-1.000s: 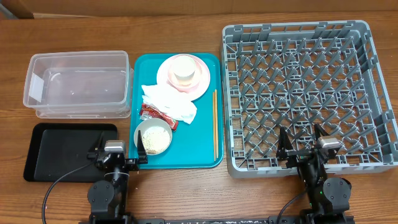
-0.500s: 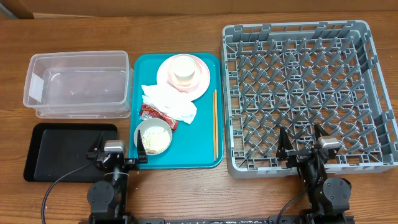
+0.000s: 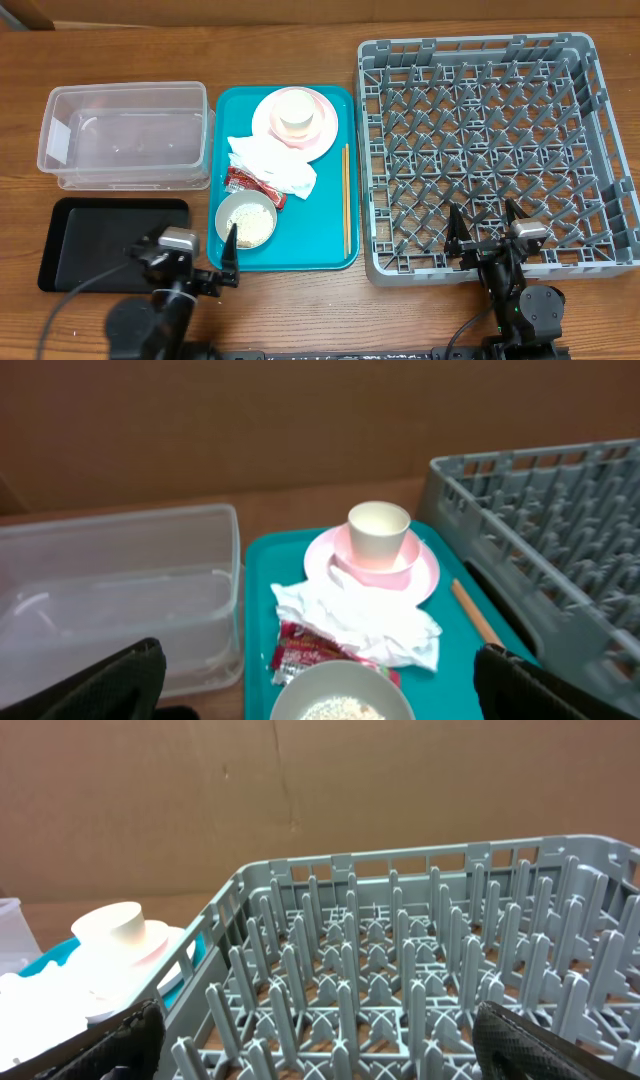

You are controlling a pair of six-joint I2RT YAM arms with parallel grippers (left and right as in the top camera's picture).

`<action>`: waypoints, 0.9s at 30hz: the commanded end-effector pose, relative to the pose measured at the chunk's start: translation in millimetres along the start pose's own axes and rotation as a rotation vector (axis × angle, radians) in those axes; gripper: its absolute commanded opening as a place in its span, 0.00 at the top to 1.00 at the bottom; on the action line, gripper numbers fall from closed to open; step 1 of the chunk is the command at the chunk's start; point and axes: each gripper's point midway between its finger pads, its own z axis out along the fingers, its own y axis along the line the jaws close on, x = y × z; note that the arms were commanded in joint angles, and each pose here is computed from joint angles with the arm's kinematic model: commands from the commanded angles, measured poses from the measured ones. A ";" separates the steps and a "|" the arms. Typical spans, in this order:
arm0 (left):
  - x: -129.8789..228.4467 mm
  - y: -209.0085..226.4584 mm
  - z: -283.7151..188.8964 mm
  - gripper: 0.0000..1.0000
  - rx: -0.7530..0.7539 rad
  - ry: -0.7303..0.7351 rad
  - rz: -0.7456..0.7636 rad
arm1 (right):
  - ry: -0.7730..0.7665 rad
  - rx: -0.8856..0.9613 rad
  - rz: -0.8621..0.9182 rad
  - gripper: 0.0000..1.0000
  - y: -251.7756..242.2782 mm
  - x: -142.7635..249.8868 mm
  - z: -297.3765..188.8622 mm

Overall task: Sort waste into correct bins and load items into the dishwasher
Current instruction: 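Move the left gripper to the red wrapper on the teal tray and grasp it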

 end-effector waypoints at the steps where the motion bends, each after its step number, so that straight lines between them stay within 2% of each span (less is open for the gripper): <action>1: -39.6 -8.1 -9.0 0.00 0.046 0.087 -0.015 | -0.009 0.016 0.005 0.00 -3.6 0.7 0.1; 7: -49.9 -12.6 3.0 0.00 0.099 0.527 -0.127 | -0.009 0.016 0.005 0.00 -3.6 0.7 0.1; 10: -57.9 -15.6 16.7 0.00 0.132 0.674 -0.188 | -0.009 0.016 0.005 0.00 -3.6 0.7 0.1; 14: -60.6 -19.9 38.9 0.01 0.187 0.785 -0.233 | -0.009 0.016 0.005 0.00 -3.6 0.7 0.1; 15: -58.3 -22.2 46.4 0.12 0.208 0.809 -0.250 | -0.009 0.016 0.005 0.00 -3.6 0.7 0.1; 16: -54.2 -22.9 52.9 0.27 0.217 0.832 -0.268 | -0.009 0.016 0.005 0.00 -3.6 0.7 0.1; 17: -43.8 -19.3 62.2 0.47 0.180 0.885 -0.330 | -0.009 0.016 0.005 0.00 -3.6 0.7 0.1; 19: -21.4 0.3 70.8 0.66 0.010 0.976 -0.413 | -0.009 0.016 0.005 0.00 -3.6 0.7 0.1; 20: -13.2 10.5 72.8 0.83 -0.068 1.000 -0.415 | -0.009 0.016 0.005 0.00 -3.6 0.7 0.1; 21: -4.9 22.5 73.7 0.94 -0.159 1.020 -0.407 | -0.009 0.016 0.005 0.00 -3.6 0.7 0.1; 23: 8.6 39.5 73.2 0.96 -0.307 1.044 -0.395 | -0.009 0.016 0.005 0.00 -3.6 0.7 0.1; 27: 37.8 36.0 74.0 0.92 -0.339 1.104 -0.374 | -0.009 0.016 0.005 0.00 -3.6 0.7 0.1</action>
